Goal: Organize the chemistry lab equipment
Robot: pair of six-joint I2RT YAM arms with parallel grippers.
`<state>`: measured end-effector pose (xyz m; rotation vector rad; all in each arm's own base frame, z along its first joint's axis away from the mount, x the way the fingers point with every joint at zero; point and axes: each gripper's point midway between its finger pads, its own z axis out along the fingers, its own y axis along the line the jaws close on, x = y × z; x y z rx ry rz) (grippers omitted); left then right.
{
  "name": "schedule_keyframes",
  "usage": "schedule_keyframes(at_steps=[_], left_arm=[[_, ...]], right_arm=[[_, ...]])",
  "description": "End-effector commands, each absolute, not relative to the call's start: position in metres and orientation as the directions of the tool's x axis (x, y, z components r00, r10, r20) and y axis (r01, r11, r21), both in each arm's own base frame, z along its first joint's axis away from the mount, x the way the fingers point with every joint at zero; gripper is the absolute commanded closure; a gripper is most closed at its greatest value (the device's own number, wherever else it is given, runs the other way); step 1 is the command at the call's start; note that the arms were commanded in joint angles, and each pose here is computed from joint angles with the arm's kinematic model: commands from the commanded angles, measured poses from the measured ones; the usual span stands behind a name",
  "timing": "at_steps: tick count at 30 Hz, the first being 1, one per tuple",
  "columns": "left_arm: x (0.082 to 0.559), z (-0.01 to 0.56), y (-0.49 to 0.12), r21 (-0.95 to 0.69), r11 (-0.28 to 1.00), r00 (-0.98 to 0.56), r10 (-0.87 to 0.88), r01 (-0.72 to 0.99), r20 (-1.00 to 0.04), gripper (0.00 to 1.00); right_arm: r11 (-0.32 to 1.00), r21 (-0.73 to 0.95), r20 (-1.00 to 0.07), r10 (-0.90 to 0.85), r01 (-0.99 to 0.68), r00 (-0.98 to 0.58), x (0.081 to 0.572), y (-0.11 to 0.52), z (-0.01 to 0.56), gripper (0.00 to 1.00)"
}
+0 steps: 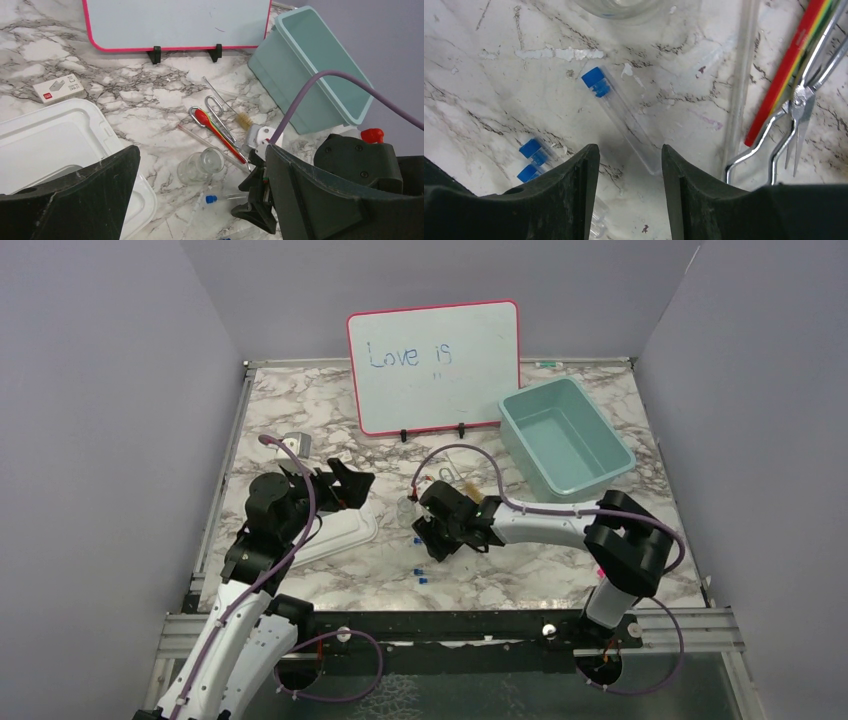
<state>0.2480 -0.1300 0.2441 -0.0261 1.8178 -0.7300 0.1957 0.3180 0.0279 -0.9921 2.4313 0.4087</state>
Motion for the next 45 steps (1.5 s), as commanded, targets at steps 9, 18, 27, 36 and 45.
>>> schedule_keyframes(at_steps=[9, 18, 27, 36, 45], left_arm=[[0.246, 0.265, -0.124, -0.476, 0.816, -0.322, -0.377, 0.328, -0.869, 0.04], [0.241, 0.263, -0.132, -0.481, 0.793, -0.34, -0.366, 0.372, -0.866, 0.08], [0.239, 0.254, -0.161, -0.549, 0.695, -0.429, -0.366, 0.464, -0.826, 0.08], [0.245, 0.255, -0.199, -0.649, 0.56, -0.541, -0.375, 0.515, -0.753, 0.01], [0.237, 0.262, -0.246, -0.754, 0.4, -0.627, -0.419, 0.521, -0.656, 0.18]], right_arm=[[0.599, -0.064, -0.531, -0.697, -0.798, -0.481, 0.21, 0.33, 0.008, 0.62], [0.589, -0.064, -0.561, -0.689, -0.806, -0.459, 0.212, 0.335, 0.016, 0.87], [0.728, 0.046, -0.773, -0.408, -0.684, -0.486, 0.214, 0.32, 0.092, 0.89], [0.799, 0.347, -0.893, 0.12, -0.492, -0.435, 0.249, 0.314, 0.225, 0.88], [0.632, 0.701, -0.694, 0.498, -0.331, -0.519, 0.291, 0.299, 0.306, 0.87]])
